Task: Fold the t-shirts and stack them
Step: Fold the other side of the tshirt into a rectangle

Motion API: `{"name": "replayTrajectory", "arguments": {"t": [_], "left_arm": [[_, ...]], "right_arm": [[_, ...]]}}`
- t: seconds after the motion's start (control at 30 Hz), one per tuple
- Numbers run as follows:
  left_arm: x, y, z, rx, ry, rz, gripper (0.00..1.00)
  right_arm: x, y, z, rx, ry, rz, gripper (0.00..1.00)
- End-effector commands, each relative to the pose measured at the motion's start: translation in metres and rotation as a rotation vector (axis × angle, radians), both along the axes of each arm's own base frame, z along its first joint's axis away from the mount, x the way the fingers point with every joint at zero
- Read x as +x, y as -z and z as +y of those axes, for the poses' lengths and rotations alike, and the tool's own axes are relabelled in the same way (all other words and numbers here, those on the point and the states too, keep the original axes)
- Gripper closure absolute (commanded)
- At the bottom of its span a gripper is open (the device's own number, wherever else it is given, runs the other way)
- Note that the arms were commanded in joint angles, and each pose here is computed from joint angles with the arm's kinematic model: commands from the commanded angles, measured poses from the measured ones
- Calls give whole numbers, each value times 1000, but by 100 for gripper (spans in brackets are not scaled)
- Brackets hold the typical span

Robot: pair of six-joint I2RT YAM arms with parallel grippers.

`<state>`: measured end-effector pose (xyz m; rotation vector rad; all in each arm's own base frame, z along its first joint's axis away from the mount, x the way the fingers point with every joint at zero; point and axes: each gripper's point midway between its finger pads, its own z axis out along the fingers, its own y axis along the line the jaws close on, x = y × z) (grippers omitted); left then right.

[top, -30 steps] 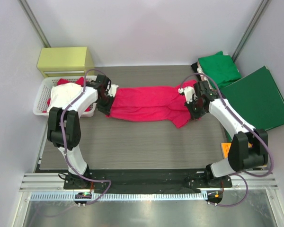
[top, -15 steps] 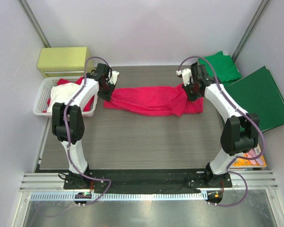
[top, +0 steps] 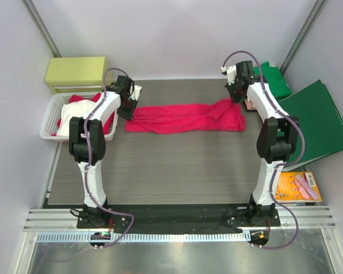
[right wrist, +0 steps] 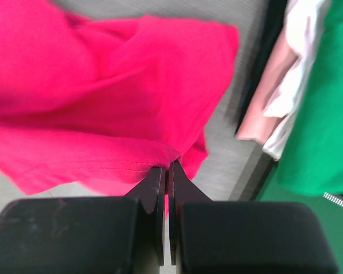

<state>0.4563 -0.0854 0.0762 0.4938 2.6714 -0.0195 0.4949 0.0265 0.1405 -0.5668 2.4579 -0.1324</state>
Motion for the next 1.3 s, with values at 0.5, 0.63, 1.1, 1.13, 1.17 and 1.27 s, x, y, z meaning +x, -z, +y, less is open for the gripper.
{"name": "replayTrajectory", "arguments": {"t": [0.5, 0.63, 1.1, 1.13, 1.17, 1.27], "left_arm": [[51, -20, 14, 7, -66, -111, 100], [53, -10, 17, 29, -73, -87, 100], [65, 8, 31, 104, -84, -117, 100], [66, 8, 32, 107, -86, -121, 100], [69, 9, 31, 108, -85, -123, 100], [74, 6, 30, 101, -91, -134, 100]], "right_arm": [[50, 2, -11, -2, 60, -55, 99], [61, 5, -16, -24, 82, -66, 99], [63, 17, -45, -23, 266, -157, 94], [62, 16, -45, -23, 265, -160, 94], [62, 17, -46, -28, 269, -159, 94], [59, 22, -48, -41, 268, -146, 94]]}}
